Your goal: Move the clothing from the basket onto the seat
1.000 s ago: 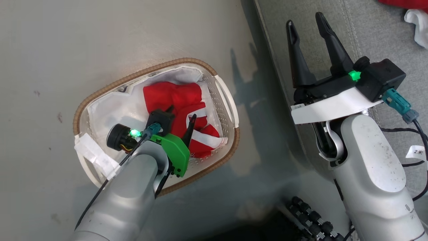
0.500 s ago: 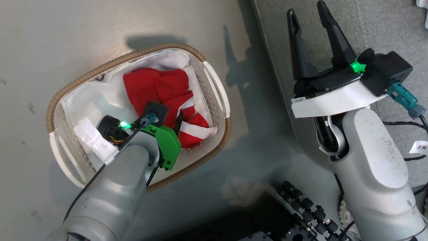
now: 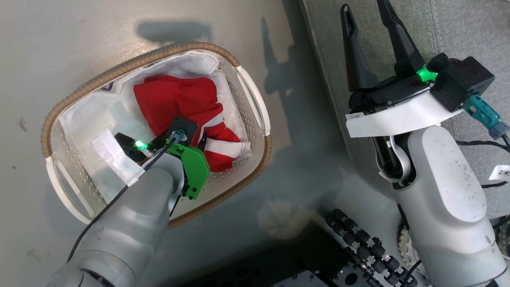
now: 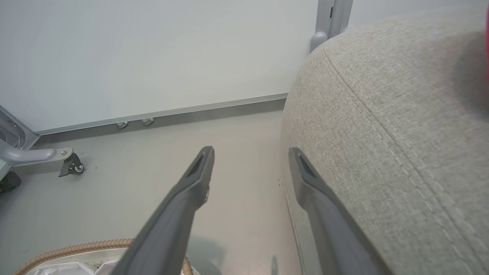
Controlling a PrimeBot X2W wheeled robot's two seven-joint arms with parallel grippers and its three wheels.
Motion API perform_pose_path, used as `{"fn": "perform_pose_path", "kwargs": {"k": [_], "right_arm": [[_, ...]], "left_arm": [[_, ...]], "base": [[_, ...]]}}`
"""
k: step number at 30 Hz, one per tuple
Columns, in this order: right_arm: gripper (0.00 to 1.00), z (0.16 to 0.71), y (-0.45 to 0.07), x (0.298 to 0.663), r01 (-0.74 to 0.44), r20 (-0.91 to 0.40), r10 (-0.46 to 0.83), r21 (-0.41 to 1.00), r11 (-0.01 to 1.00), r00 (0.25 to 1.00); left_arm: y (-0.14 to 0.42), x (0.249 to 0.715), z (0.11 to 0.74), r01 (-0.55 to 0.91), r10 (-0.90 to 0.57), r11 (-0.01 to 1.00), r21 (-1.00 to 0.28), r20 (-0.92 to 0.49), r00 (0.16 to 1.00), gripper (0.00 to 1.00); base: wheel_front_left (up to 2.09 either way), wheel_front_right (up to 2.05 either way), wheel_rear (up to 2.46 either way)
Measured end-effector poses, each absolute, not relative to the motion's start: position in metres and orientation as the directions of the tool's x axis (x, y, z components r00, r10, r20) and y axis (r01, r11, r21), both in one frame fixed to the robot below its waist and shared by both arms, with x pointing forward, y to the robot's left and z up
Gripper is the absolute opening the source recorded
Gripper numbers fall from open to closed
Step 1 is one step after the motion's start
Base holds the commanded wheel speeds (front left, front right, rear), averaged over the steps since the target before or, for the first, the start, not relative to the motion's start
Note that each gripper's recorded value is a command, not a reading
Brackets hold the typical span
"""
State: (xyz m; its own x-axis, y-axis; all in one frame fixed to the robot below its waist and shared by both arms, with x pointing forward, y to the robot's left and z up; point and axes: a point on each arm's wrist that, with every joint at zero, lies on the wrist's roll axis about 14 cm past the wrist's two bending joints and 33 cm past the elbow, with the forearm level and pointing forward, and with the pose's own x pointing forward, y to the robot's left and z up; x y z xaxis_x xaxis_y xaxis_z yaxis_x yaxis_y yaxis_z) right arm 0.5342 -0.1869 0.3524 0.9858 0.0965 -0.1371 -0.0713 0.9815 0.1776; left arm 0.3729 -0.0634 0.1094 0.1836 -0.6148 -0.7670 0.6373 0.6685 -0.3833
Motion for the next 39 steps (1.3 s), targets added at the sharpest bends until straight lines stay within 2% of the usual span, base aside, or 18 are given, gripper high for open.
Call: {"fn": "perform_pose_path", "kwargs": {"k": [1,2,19,25,39], "right_arm": [[1.00,0.352,-0.187,0.534,-0.072,-0.137,0.097,0.178,0.981,0.986],[1.00,0.353,-0.186,0.535,-0.074,-0.135,0.098,0.178,0.981,0.986],[1.00,0.386,-0.186,0.526,-0.072,-0.097,0.090,0.179,0.981,0.991],[1.00,0.401,-0.179,0.517,-0.085,-0.083,0.101,0.175,0.981,0.991],[1.00,0.432,-0.144,0.493,-0.162,-0.048,0.173,0.177,0.971,0.984]], "left_arm": [[-0.064,0.374,0.110,0.637,-0.615,0.669,-0.383,-0.766,0.185,0.75],[-0.064,0.375,0.110,0.635,-0.617,0.670,-0.384,-0.764,0.189,0.00],[-0.078,0.387,0.170,0.604,-0.703,0.663,-0.441,-0.644,0.302,0.00],[-0.080,0.402,0.213,0.557,-0.711,0.692,-0.459,-0.565,0.418,0.00],[-0.028,0.413,0.302,0.465,-0.612,0.787,-0.407,-0.419,0.671,0.00]], "base": [[0.00,0.00,0.00],[0.00,0.00,0.00],[0.00,0.00,0.00],[0.00,0.00,0.00],[0.00,0.00,0.00]]}}
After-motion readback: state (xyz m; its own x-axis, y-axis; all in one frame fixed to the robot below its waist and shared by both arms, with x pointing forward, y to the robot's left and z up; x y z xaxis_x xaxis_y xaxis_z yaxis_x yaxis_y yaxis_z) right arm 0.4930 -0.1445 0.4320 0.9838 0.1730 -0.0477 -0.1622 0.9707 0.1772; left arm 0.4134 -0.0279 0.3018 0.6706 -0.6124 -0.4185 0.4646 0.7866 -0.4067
